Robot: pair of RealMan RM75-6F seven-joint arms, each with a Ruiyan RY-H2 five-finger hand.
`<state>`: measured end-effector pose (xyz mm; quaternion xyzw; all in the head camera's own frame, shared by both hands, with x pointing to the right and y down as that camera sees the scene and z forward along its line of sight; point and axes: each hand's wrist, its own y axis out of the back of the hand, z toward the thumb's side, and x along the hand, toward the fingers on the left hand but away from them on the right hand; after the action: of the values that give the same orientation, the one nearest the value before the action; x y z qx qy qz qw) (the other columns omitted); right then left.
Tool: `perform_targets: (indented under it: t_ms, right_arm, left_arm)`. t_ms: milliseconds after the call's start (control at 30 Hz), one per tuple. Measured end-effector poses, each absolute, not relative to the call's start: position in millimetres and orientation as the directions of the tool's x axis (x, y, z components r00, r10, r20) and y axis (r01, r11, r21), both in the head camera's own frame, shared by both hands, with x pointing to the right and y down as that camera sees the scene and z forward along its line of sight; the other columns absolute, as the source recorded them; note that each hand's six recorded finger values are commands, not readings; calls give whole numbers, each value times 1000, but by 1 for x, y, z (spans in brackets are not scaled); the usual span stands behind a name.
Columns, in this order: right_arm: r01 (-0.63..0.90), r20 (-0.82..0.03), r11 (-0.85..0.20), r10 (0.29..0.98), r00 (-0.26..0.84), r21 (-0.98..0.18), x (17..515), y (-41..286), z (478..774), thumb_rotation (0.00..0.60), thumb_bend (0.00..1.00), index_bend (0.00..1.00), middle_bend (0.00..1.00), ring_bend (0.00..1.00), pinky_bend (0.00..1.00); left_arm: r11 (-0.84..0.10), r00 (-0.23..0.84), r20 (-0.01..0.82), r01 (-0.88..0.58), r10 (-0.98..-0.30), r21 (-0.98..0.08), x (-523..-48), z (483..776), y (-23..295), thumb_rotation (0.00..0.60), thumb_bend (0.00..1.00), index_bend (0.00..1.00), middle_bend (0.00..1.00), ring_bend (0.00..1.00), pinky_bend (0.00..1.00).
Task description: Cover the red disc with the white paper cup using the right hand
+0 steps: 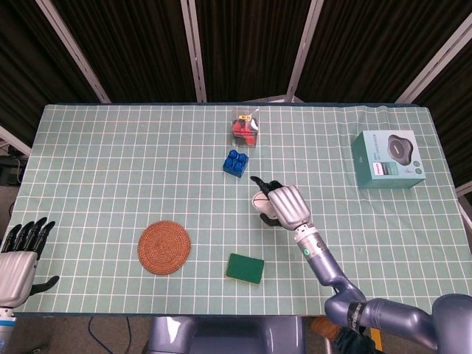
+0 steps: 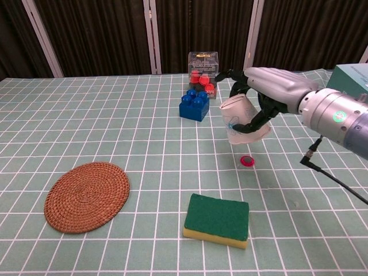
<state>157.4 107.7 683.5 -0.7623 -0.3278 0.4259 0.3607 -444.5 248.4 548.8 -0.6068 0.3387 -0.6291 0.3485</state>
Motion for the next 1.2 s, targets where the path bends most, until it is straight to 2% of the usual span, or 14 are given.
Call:
perform_targets:
  t_ms: [133, 500, 600, 633, 700, 767, 833, 967, 1200]
  right_arm:
    - [224, -432, -550, 800, 416, -805, 147, 110, 692, 600, 223, 120, 423, 295, 633]
    - [186, -447, -552, 796, 407, -813, 145, 118, 713, 600, 223, 120, 423, 282, 630]
    - [184, -451, -554, 795, 405, -812, 147, 119, 716, 600, 222, 120, 417, 253, 597]
    - [182, -453, -555, 795, 404, -812, 148, 120, 717, 600, 217, 117, 396, 223, 552]
    - [178, -458, -560, 791, 405, -809, 150, 121, 718, 600, 197, 96, 337, 158, 398]
    - [172, -472, -573, 782, 407, -802, 153, 122, 720, 600, 160, 59, 258, 69, 188]
    - [163, -487, -587, 771, 411, -793, 155, 125, 720, 600, 142, 30, 197, 15, 102]
    - [149, -508, -610, 752, 420, -779, 159, 131, 718, 600, 129, 0, 97, 0, 15]
    - [129, -525, -624, 737, 426, -771, 168, 140, 709, 600, 119, 0, 21, 0, 0]
  left_arm:
    - [-529, -25, 528, 27, -849, -848, -446, 549, 248, 600, 0, 0, 0, 0, 0]
    - [-534, -31, 533, 28, -845, -845, -447, 551, 248, 600, 0, 0, 0, 0, 0]
    - [-536, -30, 535, 29, -844, -844, -447, 551, 248, 600, 0, 0, 0, 0, 0]
    - [-537, -30, 536, 28, -844, -843, -446, 551, 248, 600, 0, 0, 0, 0, 0]
    - [-538, -29, 537, 28, -843, -843, -446, 551, 248, 600, 0, 0, 0, 0, 0]
    - [-538, -29, 537, 28, -843, -843, -446, 551, 248, 600, 0, 0, 0, 0, 0]
    - [-537, -29, 536, 28, -844, -843, -446, 550, 248, 600, 0, 0, 0, 0, 0]
    - [-539, -28, 538, 27, -842, -842, -446, 551, 248, 600, 0, 0, 0, 0, 0]
    - [-534, -19, 534, 21, -845, -845, -444, 548, 249, 600, 0, 0, 0, 0, 0]
